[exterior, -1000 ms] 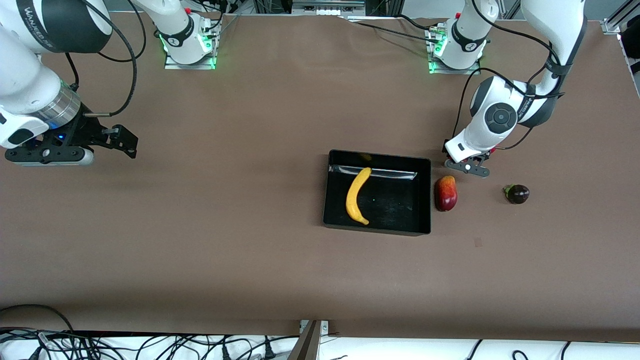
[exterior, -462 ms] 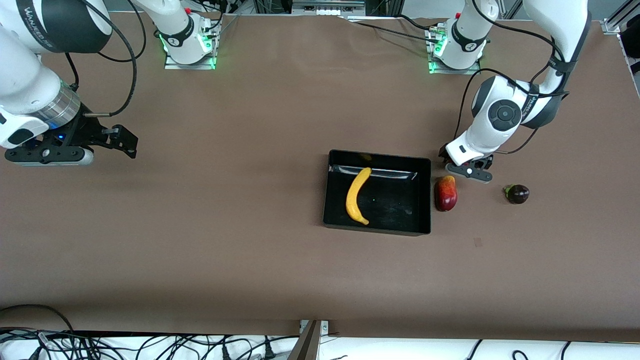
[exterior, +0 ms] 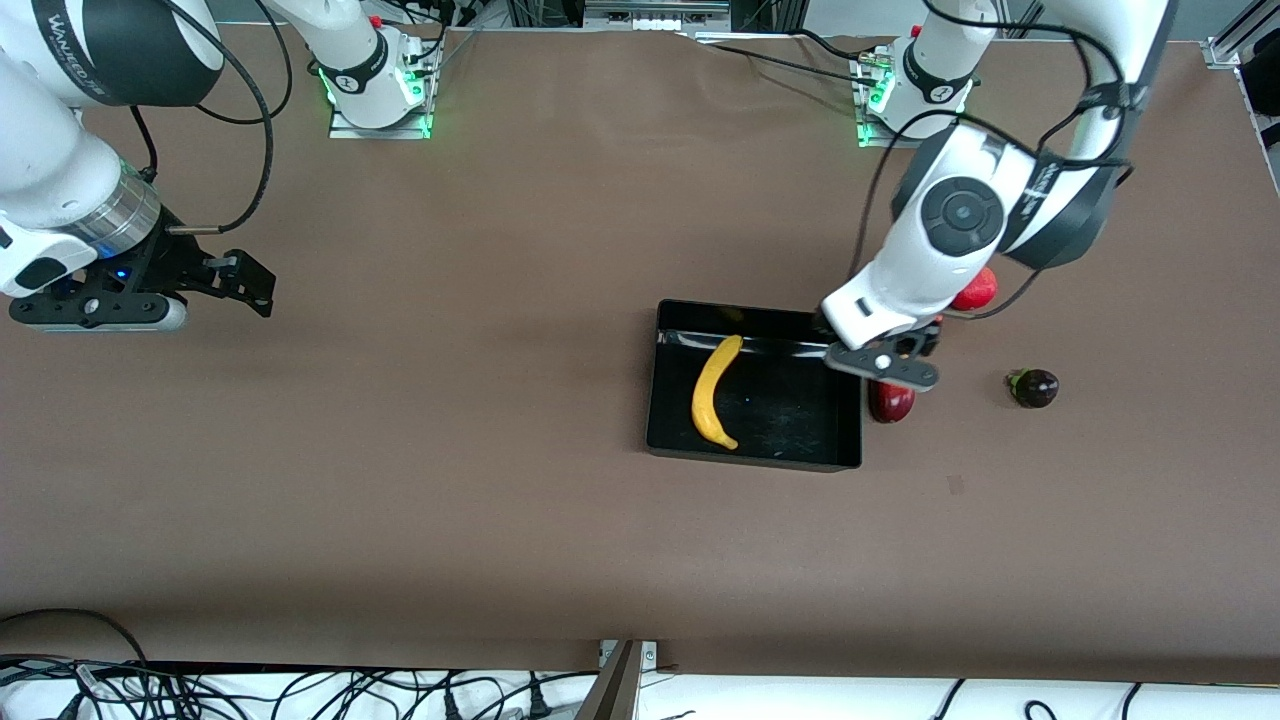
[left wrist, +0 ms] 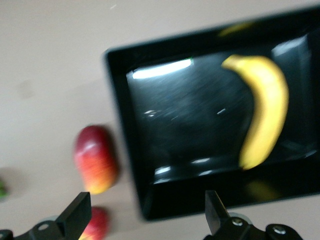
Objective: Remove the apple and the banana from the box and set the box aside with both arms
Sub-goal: 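Move the left gripper back into the tray over the yellow banana, then grasp the yellow banana with the left gripper and lift it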
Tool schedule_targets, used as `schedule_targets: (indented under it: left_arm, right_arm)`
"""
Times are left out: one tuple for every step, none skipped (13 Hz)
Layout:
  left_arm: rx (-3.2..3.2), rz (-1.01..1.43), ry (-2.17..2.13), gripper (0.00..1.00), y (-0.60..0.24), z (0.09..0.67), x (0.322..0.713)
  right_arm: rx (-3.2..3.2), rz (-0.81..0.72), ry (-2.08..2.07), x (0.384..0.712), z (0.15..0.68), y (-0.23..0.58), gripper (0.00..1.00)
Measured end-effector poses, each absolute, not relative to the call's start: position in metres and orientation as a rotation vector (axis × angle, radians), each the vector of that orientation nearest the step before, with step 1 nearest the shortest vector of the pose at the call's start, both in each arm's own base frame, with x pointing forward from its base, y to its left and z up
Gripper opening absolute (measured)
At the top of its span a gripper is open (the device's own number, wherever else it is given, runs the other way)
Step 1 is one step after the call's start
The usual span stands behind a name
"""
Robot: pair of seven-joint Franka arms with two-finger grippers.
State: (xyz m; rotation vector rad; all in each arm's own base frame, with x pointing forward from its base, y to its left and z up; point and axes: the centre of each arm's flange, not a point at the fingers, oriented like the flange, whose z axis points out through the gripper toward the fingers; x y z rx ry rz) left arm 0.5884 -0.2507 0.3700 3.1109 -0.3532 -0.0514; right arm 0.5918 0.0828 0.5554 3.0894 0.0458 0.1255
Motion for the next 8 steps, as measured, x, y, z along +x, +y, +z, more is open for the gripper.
schedule_targets:
  left_arm:
    - [3.086, -0.081, -0.303, 1.00, -0.271, 0.354, 0.595]
    - [3.071, -0.102, -0.261, 1.00, -0.294, 0.332, 0.598]
    - [3.052, -0.092, -0.225, 1.00, -0.319, 0.309, 0.597]
    - [3.032, -0.081, -0.199, 1.00, -0.342, 0.284, 0.592]
    - [3.020, -0.084, -0.187, 1.00, -0.357, 0.258, 0.587]
    - [3.019, -0.088, -0.202, 1.00, -0.365, 0.237, 0.584]
    - [3.027, -0.088, -0.222, 1.00, -0.367, 0.223, 0.582]
    - [3.035, -0.085, -0.217, 1.00, -0.368, 0.213, 0.581]
  right_arm:
    - [3.089, 0.125, 0.045, 0.592, 0.555, 0.083, 1.00]
    - [3.089, 0.125, 0.045, 0.592, 0.555, 0.083, 1.00]
    - [3.089, 0.125, 0.045, 0.592, 0.555, 0.082, 1.00]
    - [3.089, 0.125, 0.045, 0.592, 0.555, 0.082, 1.00]
    - [3.089, 0.125, 0.044, 0.592, 0.555, 0.082, 1.00]
    - [3.089, 0.125, 0.044, 0.592, 0.555, 0.082, 1.00]
    - [3.089, 0.125, 0.044, 0.592, 0.555, 0.082, 1.00]
    - [3.089, 0.125, 0.044, 0.592, 0.555, 0.082, 1.00]
